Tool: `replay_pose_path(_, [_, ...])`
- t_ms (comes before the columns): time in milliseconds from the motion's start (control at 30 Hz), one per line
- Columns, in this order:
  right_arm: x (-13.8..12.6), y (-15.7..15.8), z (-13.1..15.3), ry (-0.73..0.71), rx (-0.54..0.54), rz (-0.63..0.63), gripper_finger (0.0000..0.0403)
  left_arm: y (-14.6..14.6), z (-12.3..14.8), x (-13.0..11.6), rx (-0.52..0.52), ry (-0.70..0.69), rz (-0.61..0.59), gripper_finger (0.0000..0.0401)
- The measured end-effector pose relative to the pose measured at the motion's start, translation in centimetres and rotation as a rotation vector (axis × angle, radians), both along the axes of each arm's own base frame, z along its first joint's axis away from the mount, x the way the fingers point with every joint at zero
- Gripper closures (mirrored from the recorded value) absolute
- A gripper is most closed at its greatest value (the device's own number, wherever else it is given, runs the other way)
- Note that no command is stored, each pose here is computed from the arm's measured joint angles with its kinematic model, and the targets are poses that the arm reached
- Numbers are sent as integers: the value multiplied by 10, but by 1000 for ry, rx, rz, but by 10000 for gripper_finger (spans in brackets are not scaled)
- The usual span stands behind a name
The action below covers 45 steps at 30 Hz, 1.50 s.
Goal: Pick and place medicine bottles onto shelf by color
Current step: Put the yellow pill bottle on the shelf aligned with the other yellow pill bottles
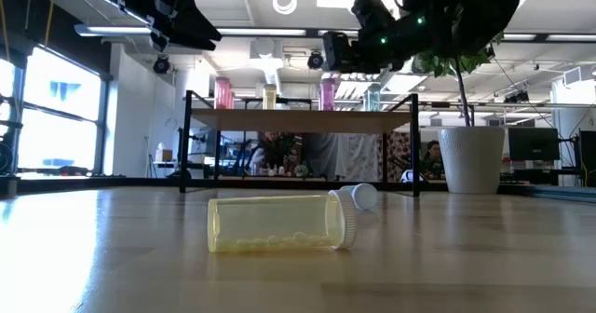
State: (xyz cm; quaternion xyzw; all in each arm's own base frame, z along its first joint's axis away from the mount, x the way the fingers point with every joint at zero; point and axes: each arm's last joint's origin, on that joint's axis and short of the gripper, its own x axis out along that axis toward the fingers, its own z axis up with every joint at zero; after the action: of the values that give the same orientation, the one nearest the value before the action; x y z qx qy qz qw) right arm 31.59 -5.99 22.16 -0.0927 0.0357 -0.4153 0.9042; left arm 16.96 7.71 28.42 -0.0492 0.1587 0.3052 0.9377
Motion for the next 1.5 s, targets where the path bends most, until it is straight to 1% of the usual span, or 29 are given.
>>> replay_pose_path(167, [-4,13,15,-54,2,41,216,0,0,0,0,-1,-1,206])
replay_pose_path(367, [-13,43,35,-194,112,142,216,0,0,0,-4,-1,-10,206])
replay_pose_path(467, [-21,60,43,-210,149,177,216,-2,0,1,-22,-8,-62,206])
replay_pose_path(533, [-26,70,50,-219,159,176,216,-3,0,2,-42,-18,-108,206])
replay_pose_path(600, [-30,79,60,-199,169,156,216,-7,0,3,-74,-34,-145,206])
replay_pose_path(700, [-32,90,77,-125,164,125,216,-13,0,6,-107,-49,-198,206])
replay_pose_path(800, [-33,96,96,-54,180,121,216,-23,2,9,-114,-50,-259,206])
replay_pose_path(867, [-34,98,106,-22,211,115,216,-29,12,11,-105,-71,-298,206])
replay_pose_path(1000, [-37,96,119,27,320,111,216,-43,35,18,-86,-120,-353,206])
replay_pose_path(1067, [-39,95,121,44,397,118,216,-51,41,22,-92,-97,-372,206])
replay_pose_path(1167, [-42,94,124,69,520,161,216,-61,48,31,-106,-76,-387,206])
replay_pose_path(1233, [-43,94,125,90,593,208,216,-70,45,41,-144,-51,-403,206])
replay_pose_path(1300, [-43,96,124,115,643,257,216,-80,39,51,-183,-24,-429,206])
replay_pose_path(1367, [-43,97,123,131,668,290,216,-89,31,62,-216,9,-454,206])
replay_pose_path(1500, [-43,98,123,142,689,311,216,-105,7,81,-292,101,-470,206])
